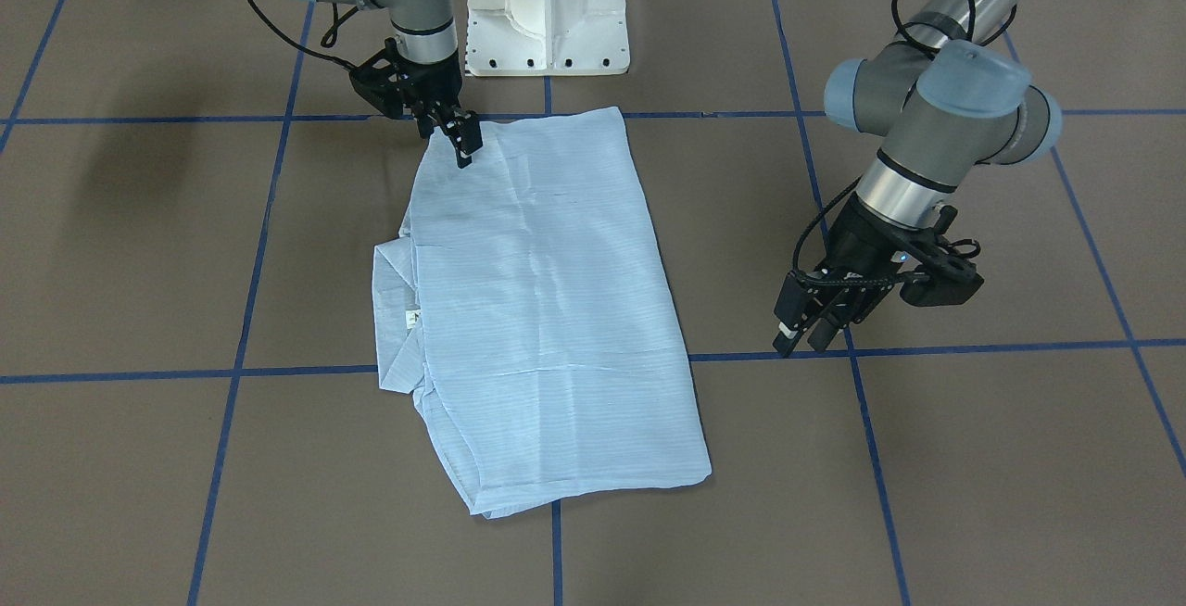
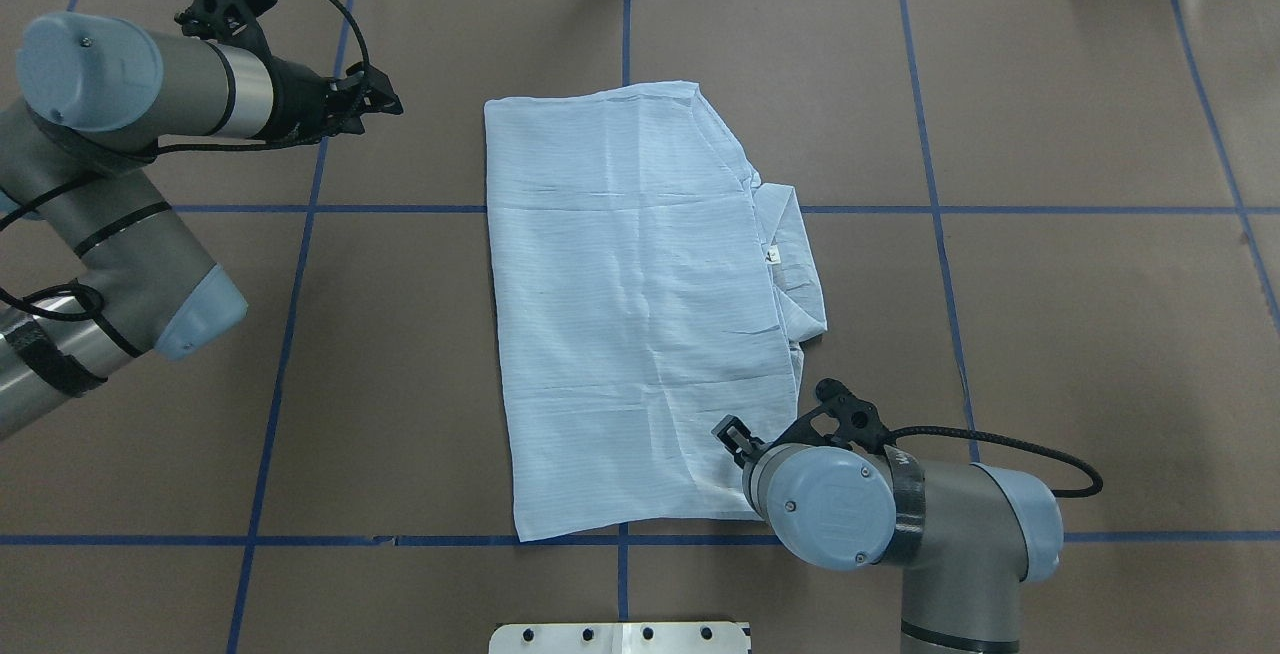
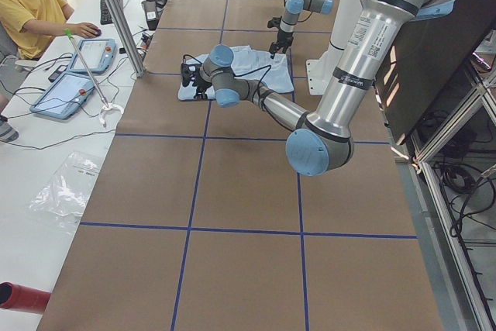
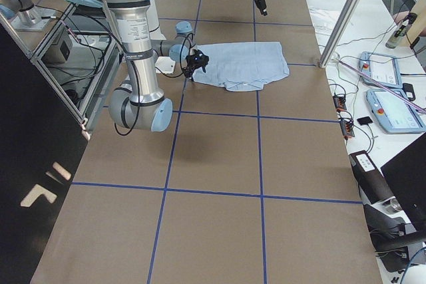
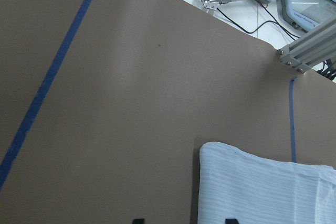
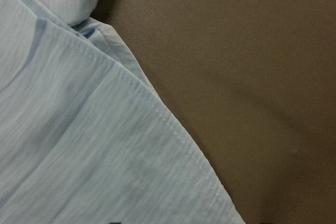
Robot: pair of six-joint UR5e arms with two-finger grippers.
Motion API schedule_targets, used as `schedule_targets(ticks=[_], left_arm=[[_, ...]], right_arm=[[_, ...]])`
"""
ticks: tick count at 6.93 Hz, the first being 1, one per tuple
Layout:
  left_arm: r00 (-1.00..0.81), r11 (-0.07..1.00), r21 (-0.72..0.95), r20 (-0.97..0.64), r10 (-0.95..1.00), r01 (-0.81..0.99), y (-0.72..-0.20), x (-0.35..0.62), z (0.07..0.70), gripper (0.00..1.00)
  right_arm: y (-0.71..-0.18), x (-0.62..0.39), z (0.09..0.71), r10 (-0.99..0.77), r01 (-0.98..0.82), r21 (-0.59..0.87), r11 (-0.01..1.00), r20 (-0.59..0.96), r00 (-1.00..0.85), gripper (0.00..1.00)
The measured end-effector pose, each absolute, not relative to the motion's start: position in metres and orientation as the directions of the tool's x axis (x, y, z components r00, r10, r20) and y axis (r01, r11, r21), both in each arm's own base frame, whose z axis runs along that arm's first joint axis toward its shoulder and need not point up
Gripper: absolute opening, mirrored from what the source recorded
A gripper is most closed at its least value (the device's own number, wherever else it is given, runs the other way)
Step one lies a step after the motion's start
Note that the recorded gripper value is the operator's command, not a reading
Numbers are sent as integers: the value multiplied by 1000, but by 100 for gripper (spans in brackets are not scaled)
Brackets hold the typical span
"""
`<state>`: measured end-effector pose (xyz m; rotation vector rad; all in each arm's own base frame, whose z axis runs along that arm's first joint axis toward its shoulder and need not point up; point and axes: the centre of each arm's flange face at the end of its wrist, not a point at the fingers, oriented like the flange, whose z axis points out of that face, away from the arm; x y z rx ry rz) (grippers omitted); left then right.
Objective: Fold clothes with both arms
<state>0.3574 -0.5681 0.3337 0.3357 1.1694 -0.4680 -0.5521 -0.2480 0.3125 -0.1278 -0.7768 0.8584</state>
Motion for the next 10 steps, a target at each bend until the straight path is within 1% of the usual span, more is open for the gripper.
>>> schedule_targets(ticks=[1,2,3,4,10], left_arm=[[313,856,11,-933,-176,516,-568,357,333,60],[312,856,12,-934,-176,516,-568,357,333,60],[312,856,11,-933,-176,516,-568,357,333,60],[313,856,11,-933,-176,516,-568,357,334,60],[312,856,10,-933,-177,517,-568,357,334,60]], right_arm=[[-247,-552,315,728,-638,-403,657,557,398,52],[-246,-552,315,732,-639,-406,653,554,397,31],[-246,-552,315,733,-640,-407,652,553,395,4],[-245,-552,315,735,-641,-408,650,552,394,0],[-244,-552,311,734,-635,-414,653,552,395,0]])
